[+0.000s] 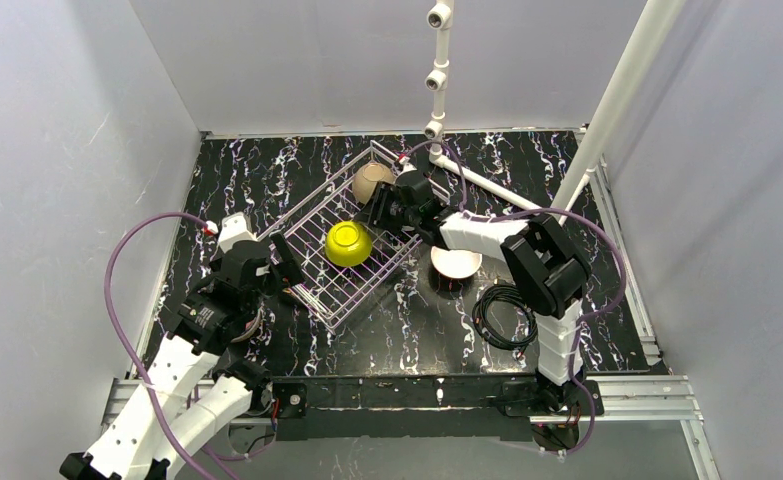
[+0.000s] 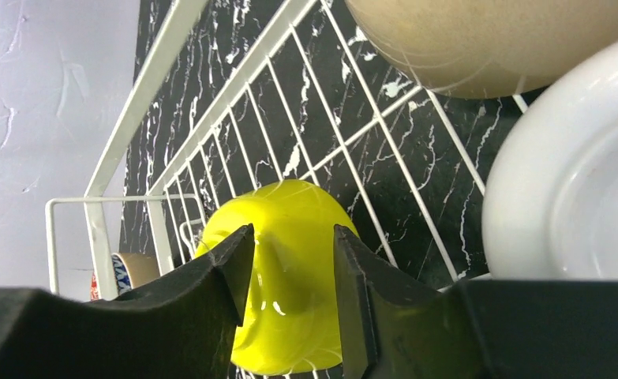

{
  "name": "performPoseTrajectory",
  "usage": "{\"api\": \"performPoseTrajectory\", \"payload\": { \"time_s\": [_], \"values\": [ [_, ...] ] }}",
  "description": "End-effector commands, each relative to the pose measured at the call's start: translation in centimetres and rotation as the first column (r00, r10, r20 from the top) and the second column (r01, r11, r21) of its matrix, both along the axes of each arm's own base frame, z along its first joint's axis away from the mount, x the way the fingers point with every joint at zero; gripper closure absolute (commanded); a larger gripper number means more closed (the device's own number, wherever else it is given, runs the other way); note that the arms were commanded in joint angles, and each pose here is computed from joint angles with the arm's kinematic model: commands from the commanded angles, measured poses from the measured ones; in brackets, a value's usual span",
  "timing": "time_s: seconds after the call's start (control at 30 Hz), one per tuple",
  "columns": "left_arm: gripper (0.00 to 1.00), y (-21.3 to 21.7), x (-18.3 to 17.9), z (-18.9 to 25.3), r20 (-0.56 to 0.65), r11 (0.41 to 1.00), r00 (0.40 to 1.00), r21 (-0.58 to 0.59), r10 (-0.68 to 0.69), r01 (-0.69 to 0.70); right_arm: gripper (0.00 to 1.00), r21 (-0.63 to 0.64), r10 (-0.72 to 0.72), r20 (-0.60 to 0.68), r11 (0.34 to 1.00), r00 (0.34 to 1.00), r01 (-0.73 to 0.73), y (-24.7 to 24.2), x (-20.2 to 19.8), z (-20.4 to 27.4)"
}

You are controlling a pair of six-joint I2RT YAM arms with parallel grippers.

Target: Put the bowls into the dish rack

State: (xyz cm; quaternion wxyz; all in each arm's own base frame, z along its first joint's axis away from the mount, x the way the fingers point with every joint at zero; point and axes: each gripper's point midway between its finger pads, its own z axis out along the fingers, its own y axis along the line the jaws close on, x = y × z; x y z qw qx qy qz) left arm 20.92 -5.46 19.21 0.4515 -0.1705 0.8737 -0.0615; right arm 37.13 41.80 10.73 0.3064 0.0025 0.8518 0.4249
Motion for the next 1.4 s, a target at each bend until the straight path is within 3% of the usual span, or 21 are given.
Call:
{"api": "performPoseTrajectory", "payload": {
  "time_s": [0.0, 0.1, 0.27, 0.47, 0.57, 0.8, 1.13, 1.37],
  "values": [
    [0.02, 0.8, 0.0, -0.1, -0.005, 0.999, 0.999, 0.030, 0.032, -0.032, 0.51, 0.016, -0.011, 0.168, 1.000, 0.986, 0.008, -0.1, 0.9, 6.4],
    [0.02, 0.8, -0.1, 0.0, -0.003, 0.999, 1.000, 0.028, 0.029, -0.029, 0.51, 0.010, 0.002, 0.230, 1.000, 0.973, -0.004, -0.3, 0.3, 8.6],
    [0.02, 0.9, -0.3, 0.5, 0.015, 0.999, 1.000, 0.023, 0.026, -0.027, 0.42, -0.075, 0.102, 0.324, 0.994, 0.941, -0.081, -0.1, -2.0, 10.6],
    [0.02, 1.3, -0.7, 1.2, 0.046, 0.999, 0.998, 0.011, 0.032, -0.033, 0.14, -0.348, 0.223, 0.445, 0.936, 0.867, -0.062, -0.1, -6.3, 10.7],
    [0.02, 1.6, -1.0, 1.3, 0.053, 0.999, 0.998, 0.011, 0.040, -0.040, 0.02, -0.456, 0.253, 0.434, 0.889, 0.865, -0.031, -0.8, -8.0, 9.1],
    [0.02, 2.3, -1.5, 1.6, 0.070, 0.998, 0.996, 0.013, 0.061, -0.062, 0.02, -0.550, 0.323, 0.355, 0.831, 0.877, -0.083, -0.4, -10.1, 4.6],
    [0.02, 0.6, -0.9, 1.4, 0.051, 0.999, 0.999, -0.038, 0.017, -0.015, 0.21, -0.572, 0.365, 0.277, 0.806, 0.889, -0.153, 3.7, -9.0, 1.1],
    [0.02, 0.8, -0.7, 0.7, 0.043, 0.999, 0.999, -0.022, 0.027, -0.026, 0.24, -0.578, 0.271, 0.331, 0.815, 0.904, -0.033, 3.8, -6.5, 0.7]
  ]
}}
